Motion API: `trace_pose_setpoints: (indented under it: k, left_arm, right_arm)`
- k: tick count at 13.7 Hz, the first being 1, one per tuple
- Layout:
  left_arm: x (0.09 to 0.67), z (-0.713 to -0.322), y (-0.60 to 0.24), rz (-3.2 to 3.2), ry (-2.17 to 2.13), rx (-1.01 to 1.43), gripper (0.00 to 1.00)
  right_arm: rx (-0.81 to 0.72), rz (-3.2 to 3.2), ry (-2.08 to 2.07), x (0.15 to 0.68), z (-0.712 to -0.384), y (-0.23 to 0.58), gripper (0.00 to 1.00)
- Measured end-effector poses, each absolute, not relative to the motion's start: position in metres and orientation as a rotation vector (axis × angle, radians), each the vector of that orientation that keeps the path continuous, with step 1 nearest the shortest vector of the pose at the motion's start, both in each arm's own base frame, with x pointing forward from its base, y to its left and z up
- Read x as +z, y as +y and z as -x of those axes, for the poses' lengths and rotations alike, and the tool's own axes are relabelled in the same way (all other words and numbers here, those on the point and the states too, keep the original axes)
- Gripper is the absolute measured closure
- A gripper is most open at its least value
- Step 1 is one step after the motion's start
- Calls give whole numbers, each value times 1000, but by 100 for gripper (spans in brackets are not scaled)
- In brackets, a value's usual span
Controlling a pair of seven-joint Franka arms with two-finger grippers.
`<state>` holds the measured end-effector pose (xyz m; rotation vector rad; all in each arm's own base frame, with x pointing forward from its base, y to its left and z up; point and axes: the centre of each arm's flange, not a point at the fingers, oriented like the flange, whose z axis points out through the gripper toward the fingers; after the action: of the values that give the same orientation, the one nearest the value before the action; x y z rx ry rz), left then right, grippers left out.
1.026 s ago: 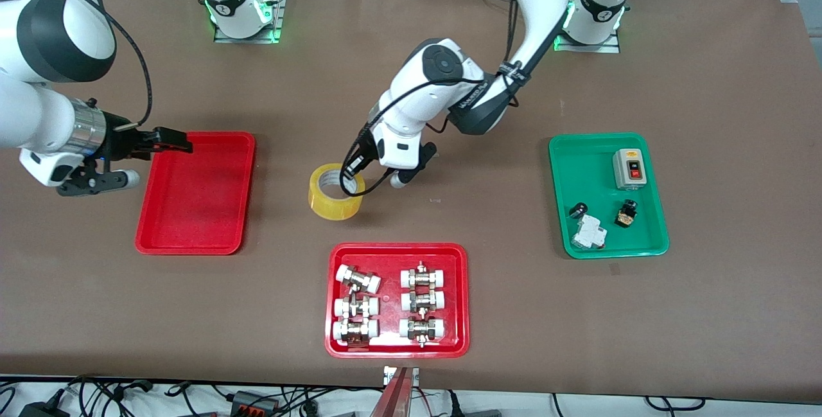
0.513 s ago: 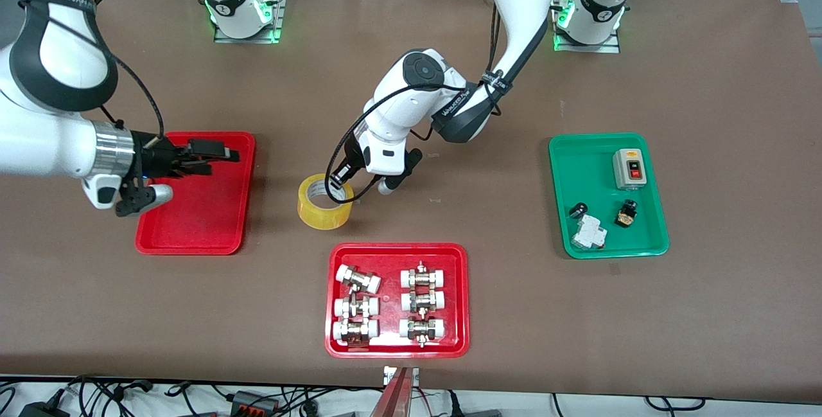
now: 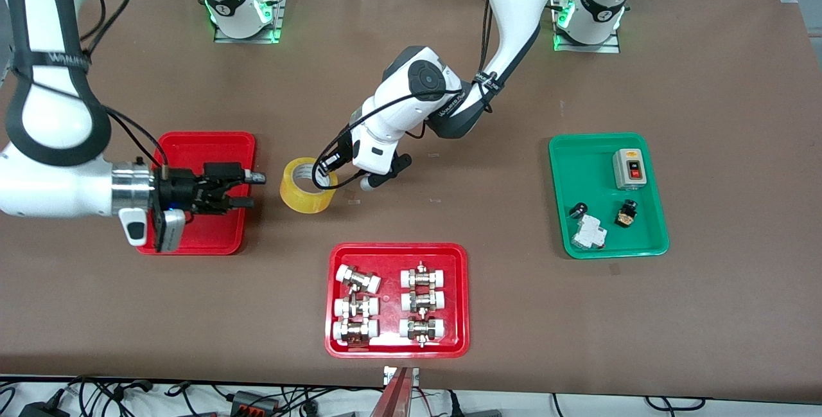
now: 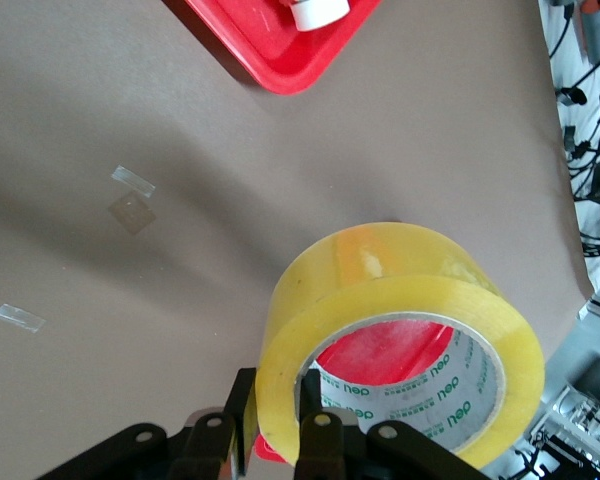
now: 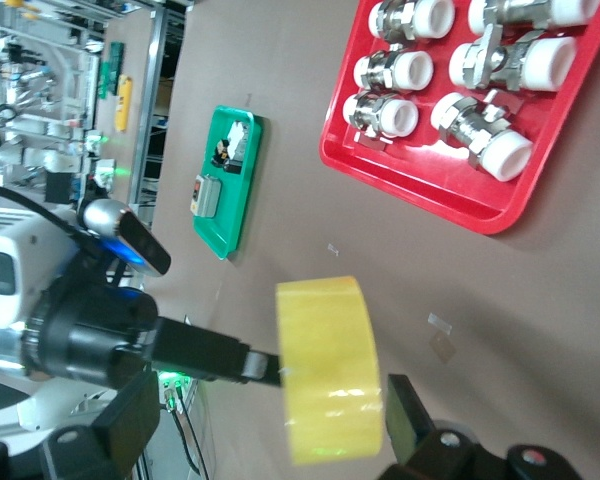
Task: Left arm passes tape to right arm into tray
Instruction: 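Close the right gripper on the tape held by the left gripper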
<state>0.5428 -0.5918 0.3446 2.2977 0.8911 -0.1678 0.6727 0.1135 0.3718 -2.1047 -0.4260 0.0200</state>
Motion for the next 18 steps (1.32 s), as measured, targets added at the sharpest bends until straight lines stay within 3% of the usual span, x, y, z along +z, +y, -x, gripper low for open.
trace_pose_setpoints:
  k: [4, 18]
  left_arm:
    - [349, -550, -588, -2279, 889, -166, 79]
    - [342, -555, -592, -2266, 889, -167, 79]
  right_arm:
    - [2, 2043, -467, 337, -676, 116, 0]
    - [7, 1996, -570, 314, -673, 135, 0]
